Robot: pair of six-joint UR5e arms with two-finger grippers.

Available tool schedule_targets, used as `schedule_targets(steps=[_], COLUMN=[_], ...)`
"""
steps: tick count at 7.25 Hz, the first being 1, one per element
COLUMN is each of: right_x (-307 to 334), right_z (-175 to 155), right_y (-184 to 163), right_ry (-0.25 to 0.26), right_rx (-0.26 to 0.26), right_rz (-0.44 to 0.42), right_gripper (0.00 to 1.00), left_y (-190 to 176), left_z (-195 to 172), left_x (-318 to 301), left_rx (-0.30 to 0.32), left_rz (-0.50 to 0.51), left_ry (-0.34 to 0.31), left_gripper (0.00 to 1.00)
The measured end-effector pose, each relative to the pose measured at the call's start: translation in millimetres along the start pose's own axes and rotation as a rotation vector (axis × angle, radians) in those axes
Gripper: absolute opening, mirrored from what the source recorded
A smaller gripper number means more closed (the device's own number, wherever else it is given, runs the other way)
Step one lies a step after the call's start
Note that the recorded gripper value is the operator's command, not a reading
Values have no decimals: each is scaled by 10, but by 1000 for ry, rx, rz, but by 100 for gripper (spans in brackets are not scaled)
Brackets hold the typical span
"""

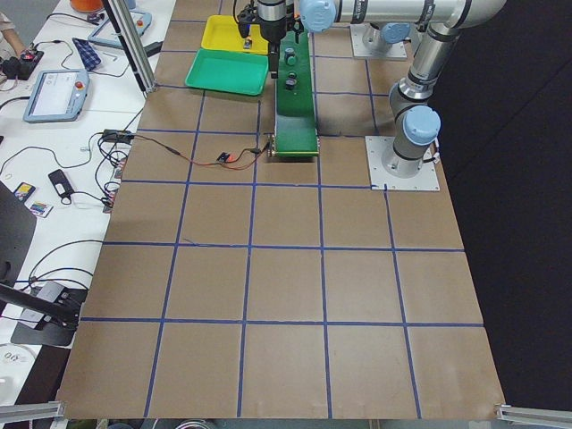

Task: Sort buttons by color to trays
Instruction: 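Carry the green-capped button into the green tray and release it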

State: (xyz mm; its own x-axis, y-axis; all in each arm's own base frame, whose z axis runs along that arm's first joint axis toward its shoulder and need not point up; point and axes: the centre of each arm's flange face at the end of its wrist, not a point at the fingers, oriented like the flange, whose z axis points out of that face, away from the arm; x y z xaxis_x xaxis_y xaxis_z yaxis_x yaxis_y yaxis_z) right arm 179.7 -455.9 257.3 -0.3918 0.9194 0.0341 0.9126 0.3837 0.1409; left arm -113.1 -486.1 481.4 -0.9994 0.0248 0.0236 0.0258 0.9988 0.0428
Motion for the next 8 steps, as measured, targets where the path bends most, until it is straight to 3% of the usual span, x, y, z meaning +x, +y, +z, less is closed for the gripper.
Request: schedule_targets(steps=[1,2,3,8], right_x=[-4,-4,-7,-9], right_z=[50,103,128,94], right_y=[-9,-19,-28,-42], right_ry=[10,21,28,41], right_rx=[-2,-4,-5,-16], right_rz=[2,4,3,-3], right_gripper=[85,32,0,0], left_y=[9,12,13,-37], left_z=[7,10,8,6], left_x=[1,2,3,5], left_rx=[-1,-2,-1,25], left_rz=[1,1,1,-1], left_ry=[1,2,2,6], left_gripper=[100,100,100,100])
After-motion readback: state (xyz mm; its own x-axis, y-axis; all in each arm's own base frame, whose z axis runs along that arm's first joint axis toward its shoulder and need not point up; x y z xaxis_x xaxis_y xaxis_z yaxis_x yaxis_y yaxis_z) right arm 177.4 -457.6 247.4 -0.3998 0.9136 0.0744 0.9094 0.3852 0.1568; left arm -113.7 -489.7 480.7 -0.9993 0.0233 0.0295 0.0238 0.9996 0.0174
